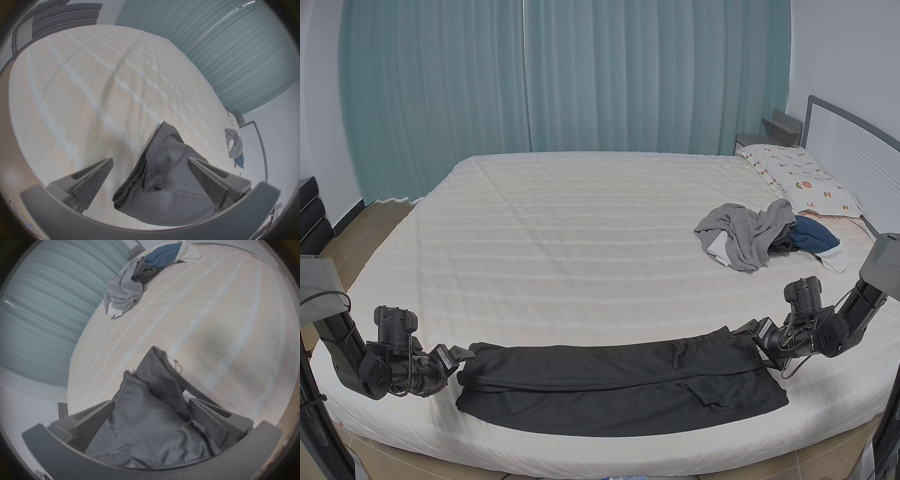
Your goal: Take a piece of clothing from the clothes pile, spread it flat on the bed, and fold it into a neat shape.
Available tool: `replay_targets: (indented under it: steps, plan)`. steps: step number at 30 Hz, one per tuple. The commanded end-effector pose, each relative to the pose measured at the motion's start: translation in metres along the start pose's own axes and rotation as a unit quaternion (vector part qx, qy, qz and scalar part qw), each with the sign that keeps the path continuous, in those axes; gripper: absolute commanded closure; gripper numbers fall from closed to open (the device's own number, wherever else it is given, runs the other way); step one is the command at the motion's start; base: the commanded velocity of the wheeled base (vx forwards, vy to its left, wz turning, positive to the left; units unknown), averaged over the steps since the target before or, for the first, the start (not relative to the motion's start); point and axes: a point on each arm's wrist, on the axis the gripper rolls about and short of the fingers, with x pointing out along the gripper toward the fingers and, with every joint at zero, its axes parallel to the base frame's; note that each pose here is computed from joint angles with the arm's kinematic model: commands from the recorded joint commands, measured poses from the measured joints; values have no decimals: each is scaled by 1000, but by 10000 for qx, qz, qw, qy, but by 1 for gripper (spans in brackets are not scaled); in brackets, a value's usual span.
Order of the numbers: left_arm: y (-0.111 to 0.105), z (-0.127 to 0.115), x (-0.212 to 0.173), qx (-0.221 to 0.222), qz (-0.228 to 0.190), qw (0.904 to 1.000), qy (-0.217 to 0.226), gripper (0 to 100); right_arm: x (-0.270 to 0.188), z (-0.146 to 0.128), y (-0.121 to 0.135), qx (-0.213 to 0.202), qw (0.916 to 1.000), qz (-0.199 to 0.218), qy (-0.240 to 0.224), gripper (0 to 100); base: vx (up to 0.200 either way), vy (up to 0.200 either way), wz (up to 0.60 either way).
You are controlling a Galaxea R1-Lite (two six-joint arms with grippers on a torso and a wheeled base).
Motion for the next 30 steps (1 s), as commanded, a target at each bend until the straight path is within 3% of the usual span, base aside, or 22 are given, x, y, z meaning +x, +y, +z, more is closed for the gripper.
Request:
replay_targets:
  steps: [1,12,17,22,29,30]
  plan:
    - [1,1,1,-46,-12,10000,11,0,7,0,-9,79,9998,-89,144,100,0,0,0]
    - [-9,25,9,-304,-281,9987,-285,0,-10,13,-22,337,9994,4,90,100,0,0,0]
    - [-18,39,45,-254,-328,9986,-327,0,-35,17,-35,596,9969,356,364,100,0,0,0]
    - [-28,33,68,-72,-381,9991,-178,0,-38,15,-44,717,9939,518,652,100,0,0,0]
    - [-38,27,89,109,-198,9989,-401,0,-39,15,-43,641,9941,741,471,100,0,0,0]
    - [-39,28,91,120,-147,9987,-473,100,-39,13,-43,625,9941,748,485,100,0,0,0]
